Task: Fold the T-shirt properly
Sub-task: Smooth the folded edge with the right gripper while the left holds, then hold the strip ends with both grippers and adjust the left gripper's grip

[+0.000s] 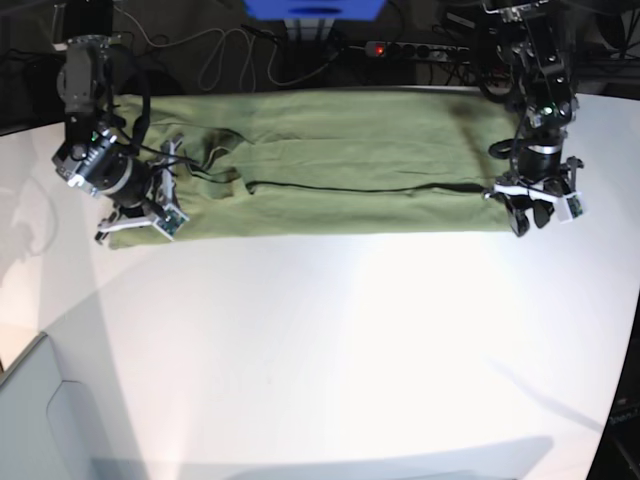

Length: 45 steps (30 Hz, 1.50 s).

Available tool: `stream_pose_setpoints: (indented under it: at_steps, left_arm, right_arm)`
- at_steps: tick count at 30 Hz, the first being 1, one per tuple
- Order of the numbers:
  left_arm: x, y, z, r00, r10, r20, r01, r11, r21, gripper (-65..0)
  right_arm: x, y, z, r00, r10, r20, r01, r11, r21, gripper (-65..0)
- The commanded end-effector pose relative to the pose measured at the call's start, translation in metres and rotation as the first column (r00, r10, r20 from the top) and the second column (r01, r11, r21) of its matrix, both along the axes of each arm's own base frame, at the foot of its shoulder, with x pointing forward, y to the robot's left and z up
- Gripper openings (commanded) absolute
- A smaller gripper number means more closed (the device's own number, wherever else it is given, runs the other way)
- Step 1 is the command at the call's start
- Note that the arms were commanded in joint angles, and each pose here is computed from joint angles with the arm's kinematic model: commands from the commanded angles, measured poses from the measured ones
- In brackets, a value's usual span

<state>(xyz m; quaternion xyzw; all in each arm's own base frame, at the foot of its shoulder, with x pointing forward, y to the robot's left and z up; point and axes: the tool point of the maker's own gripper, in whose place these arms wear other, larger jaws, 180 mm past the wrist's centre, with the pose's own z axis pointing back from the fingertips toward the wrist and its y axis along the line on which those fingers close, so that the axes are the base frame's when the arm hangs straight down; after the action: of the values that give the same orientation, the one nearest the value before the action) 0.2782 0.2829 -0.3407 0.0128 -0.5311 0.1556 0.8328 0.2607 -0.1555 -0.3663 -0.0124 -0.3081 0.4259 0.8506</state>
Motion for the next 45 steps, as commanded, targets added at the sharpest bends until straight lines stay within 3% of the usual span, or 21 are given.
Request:
stream_pose_setpoints:
  at_steps: [1, 6, 11, 21, 31, 40, 42, 45]
  left_arm:
    - [0.010, 0.007, 0.005, 0.999, 0.014, 0.029, -0.014, 1.000, 0.007, -41.5]
    - [0.007, 0.007, -0.032, 0.998, 0.037, -0.052, -0.040, 0.998, -0.048, -41.6]
    - [-0.023, 0.003, -0.058, 0.990, 0.032, -0.138, -0.040, 0.998, -0.055, -41.6]
    - [-0.040, 0.016, -0.051, 0.987, 0.020, -0.159, -0.020, 1.000, 0.003, -41.6]
    - [-0.031, 0.004, -0.011, 0.998, -0.013, -0.063, 0.015, 0.999, 0.037, -41.2]
    - [-0.063, 0.030, 0.010, 0.996, 0.079, -0.046, -0.075, 0.994, 0.085, -41.0]
    - [-0.069, 0.032, 0.001, 0.994, 0.091, -0.068, -0.086, 0.993, 0.076, -38.8]
    - [-0.075, 0.033, -0.015, 0.989, 0.109, -0.096, -0.108, 0.994, 0.021, -30.6]
  right_arm:
    - [0.004, -0.001, 0.005, 1.000, 0.015, 0.018, -0.015, 1.000, -0.002, -64.7]
    - [0.003, 0.005, 0.003, 1.000, 0.005, 0.013, -0.005, 1.000, 0.020, -64.7]
    - [0.004, 0.003, 0.004, 1.000, 0.004, 0.017, -0.004, 1.000, 0.017, -64.7]
    - [0.013, 0.005, 0.010, 0.999, 0.003, 0.041, -0.004, 1.000, 0.023, -64.7]
    - [-0.008, 0.017, -0.049, 0.991, -0.041, -0.125, 0.059, 0.988, 0.144, -64.8]
    - [-0.019, 0.016, -0.077, 0.980, -0.061, -0.188, 0.099, 0.974, 0.204, -64.8]
    - [-0.019, 0.015, -0.078, 0.980, -0.061, -0.191, 0.101, 0.974, 0.204, -64.8]
    - [-0.020, 0.017, -0.078, 0.980, -0.060, -0.191, 0.100, 0.974, 0.206, -64.8]
